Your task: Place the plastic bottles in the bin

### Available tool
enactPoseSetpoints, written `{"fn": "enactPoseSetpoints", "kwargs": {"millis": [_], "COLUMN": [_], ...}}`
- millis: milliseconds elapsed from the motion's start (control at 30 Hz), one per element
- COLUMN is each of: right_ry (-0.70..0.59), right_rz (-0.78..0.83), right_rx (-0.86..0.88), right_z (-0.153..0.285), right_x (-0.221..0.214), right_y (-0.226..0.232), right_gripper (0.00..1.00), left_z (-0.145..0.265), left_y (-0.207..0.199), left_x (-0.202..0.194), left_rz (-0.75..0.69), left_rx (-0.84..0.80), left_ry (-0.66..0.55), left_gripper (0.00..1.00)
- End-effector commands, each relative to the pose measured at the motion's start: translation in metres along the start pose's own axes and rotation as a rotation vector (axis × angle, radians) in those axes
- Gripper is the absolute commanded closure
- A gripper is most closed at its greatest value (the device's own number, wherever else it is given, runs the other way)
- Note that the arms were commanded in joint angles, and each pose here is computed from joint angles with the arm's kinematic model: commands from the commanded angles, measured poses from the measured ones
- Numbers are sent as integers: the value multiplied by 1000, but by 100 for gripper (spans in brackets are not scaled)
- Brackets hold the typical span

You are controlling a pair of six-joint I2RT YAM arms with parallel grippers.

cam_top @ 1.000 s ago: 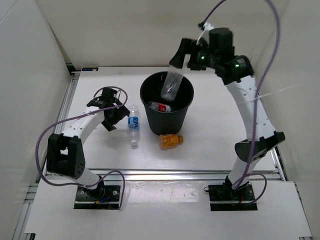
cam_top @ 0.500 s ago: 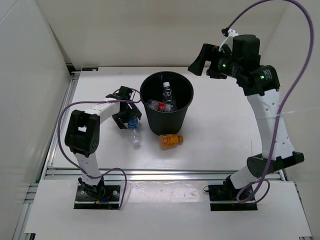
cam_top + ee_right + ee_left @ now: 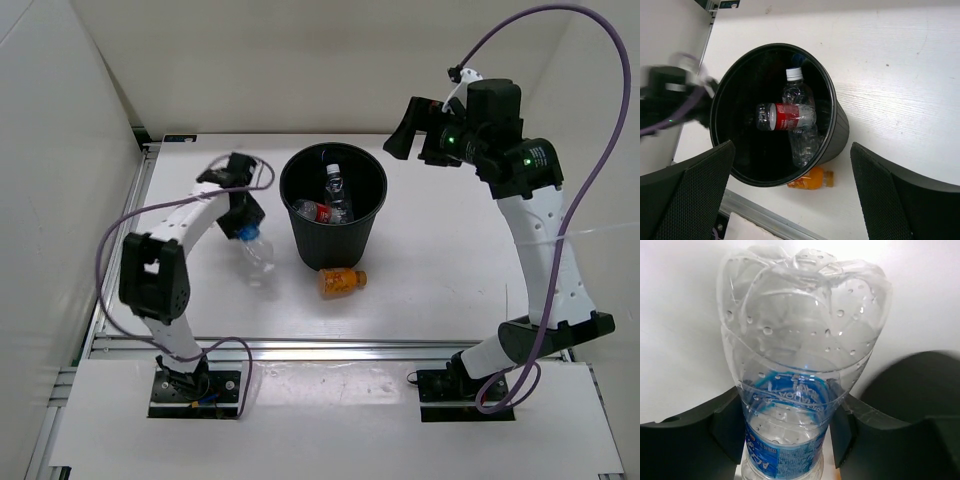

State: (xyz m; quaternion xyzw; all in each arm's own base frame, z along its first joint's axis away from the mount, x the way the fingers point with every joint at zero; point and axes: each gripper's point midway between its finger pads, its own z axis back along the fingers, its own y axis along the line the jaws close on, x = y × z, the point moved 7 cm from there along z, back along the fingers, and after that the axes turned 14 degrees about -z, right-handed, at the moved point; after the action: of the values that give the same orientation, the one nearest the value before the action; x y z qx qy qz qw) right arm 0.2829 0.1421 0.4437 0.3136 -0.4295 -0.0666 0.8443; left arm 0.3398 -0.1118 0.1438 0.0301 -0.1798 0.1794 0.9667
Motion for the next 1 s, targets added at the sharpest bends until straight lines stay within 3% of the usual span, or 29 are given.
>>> {"fn": "enactPoseSetpoints", "kwargs": {"millis": [0,133,267,500,567,633,700,733,900,967], "right_ry": [-21,-20,-2,2,4,-4,-22,-11,-12,10], "right_rz": [21,9,-2,-2,-3,-8,-26,-29,-86,-120], "right_rx": [-40,-53,-41,-33,-48,-53,-75,-83,-147,-136], "right_z": [-1,-3,-12,-14,-16,-12,-10,-10,-5,-2], "right_x": [1,0,2,3,1,2,6,2,1,-5], "right_y": [-7,-9,-7,-6,-9,-11,-18,-21,-44,-46], "right_gripper": [0,0,0,0,0,0,0,0,0,0], "left_z": [127,201,247,269,270,267,260,277,300,311], "left_y": [24,19,-7,-122,-136,-144,-136,-126,-62,-27], "left_x": [60,94,110,97,87,72,63,58,46,44], "left_rz": [146,188,108,-191,-221,-261,-287,-272,-199,-101], "left_rx": [-44,-190,-280,-390,-410,-406,-364,-379,-238,-195], "left_ry": [-386,-639,-780,-872,-880,-868,-852,-877,-936,-969], "left_gripper": [41,41,40,38,37,29,7,0,0,0]}}
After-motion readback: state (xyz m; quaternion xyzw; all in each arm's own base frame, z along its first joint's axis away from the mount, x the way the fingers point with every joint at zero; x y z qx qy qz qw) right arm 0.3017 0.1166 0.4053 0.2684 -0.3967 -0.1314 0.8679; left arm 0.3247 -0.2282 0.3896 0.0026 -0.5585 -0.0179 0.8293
